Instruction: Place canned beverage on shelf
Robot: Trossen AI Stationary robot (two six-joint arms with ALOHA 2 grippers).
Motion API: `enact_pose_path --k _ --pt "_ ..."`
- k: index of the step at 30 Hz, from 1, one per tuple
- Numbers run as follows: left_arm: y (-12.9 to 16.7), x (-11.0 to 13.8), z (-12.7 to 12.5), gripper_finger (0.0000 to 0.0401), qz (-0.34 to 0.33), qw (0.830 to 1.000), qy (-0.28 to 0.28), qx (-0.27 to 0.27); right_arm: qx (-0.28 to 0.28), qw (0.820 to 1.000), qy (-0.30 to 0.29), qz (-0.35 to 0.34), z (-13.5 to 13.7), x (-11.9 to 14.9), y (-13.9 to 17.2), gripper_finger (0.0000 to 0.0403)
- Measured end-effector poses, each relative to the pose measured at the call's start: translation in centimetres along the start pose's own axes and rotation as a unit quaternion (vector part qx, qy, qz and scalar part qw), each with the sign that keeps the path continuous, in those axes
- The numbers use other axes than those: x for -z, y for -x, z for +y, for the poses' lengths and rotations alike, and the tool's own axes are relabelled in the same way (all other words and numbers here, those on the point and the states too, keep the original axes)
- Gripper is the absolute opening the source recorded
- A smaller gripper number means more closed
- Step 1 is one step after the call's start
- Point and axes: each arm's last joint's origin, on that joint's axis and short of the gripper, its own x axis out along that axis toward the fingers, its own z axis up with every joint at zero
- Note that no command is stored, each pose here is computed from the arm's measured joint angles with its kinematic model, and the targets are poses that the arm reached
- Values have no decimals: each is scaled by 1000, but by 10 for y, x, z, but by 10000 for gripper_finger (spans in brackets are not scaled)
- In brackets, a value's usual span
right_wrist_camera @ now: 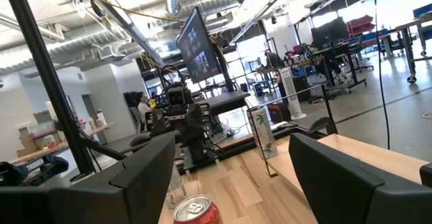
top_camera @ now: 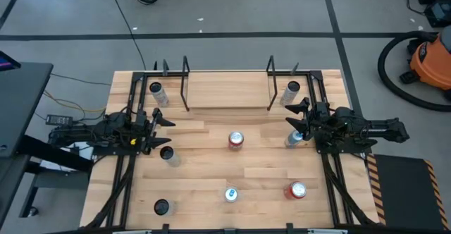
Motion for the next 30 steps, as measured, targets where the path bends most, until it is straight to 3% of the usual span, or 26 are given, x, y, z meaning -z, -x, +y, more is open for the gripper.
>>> enact_pose_path --k 22,30 --pt "0 0 0 309 0 1000 0 0 0 1000 0 0 0 0 0 300" --pt "0 -1 0 309 -5 1000 -25 1 0 1000 0 0 0 0 0 300"
